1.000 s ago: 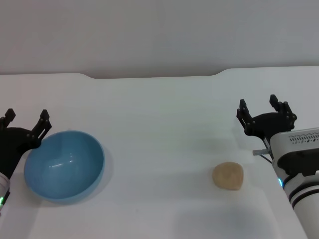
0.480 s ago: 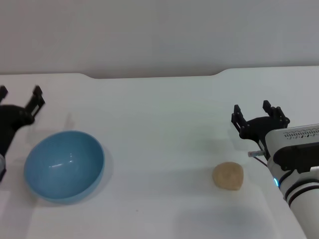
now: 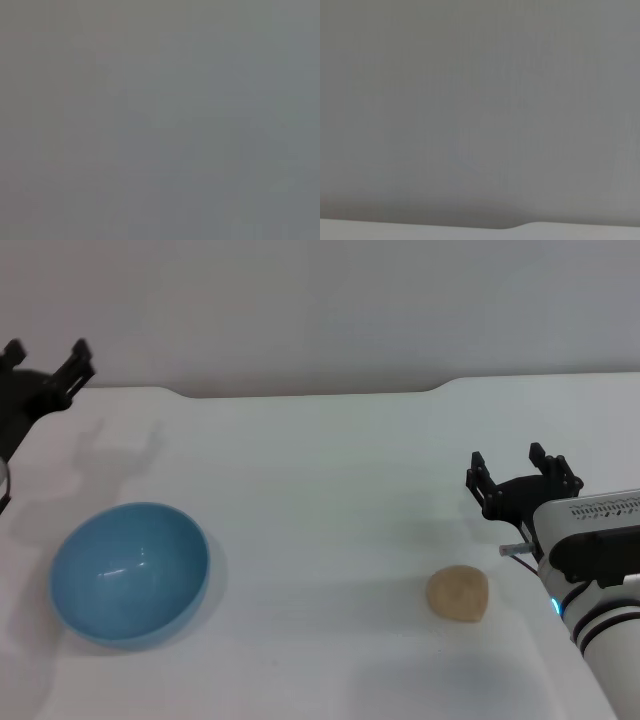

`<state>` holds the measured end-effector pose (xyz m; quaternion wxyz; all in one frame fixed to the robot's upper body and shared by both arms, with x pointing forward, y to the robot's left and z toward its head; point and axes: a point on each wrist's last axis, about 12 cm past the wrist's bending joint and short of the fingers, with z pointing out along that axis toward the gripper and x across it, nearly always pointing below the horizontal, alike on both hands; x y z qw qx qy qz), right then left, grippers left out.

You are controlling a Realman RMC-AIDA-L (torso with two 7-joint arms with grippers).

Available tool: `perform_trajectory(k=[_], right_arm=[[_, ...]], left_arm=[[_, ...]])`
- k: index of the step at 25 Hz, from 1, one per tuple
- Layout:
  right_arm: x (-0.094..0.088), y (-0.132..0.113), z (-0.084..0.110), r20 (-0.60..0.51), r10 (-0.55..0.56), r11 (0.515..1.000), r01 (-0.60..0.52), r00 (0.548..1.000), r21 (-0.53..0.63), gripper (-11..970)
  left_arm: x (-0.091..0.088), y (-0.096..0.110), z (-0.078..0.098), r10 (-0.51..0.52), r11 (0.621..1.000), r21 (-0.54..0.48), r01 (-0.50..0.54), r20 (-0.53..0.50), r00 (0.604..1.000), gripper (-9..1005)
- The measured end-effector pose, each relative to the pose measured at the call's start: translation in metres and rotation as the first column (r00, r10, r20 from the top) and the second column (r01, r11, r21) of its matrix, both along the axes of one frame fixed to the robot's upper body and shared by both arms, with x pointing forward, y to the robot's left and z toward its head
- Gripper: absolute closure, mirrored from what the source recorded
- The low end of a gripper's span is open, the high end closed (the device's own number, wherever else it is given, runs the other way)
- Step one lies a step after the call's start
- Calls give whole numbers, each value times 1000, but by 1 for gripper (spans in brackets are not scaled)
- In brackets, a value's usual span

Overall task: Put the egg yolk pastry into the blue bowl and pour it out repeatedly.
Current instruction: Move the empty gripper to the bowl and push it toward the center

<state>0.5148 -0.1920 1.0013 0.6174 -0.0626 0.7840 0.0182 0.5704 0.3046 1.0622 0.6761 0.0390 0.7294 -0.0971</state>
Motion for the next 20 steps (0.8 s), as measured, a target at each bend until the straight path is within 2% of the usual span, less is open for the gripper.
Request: perform_trajectory(k=[6, 10, 13, 16, 20], right_arm=[[0, -1, -1, -2, -2, 1000, 2, 1000, -4, 264], [0, -3, -1, -3, -9, 1000, 9, 1000, -7, 264], [0, -4, -1, -3, -12, 1000, 12, 1000, -8, 265], [0, -5, -1, -2, -13, 1000, 13, 1000, -9, 265], [1, -6, -1, -1, -14, 1000, 14, 1000, -13, 265]], left_arm=[[11, -13, 22, -31, 997, 68, 35, -60, 998, 153], [15, -29, 48, -9, 985, 164, 45, -213, 977, 153], [14, -33, 53, 3, 979, 199, 50, -259, 966, 153], [13, -38, 57, 29, 966, 251, 58, -330, 944, 152], [13, -43, 66, 84, 952, 299, 61, -446, 891, 152]])
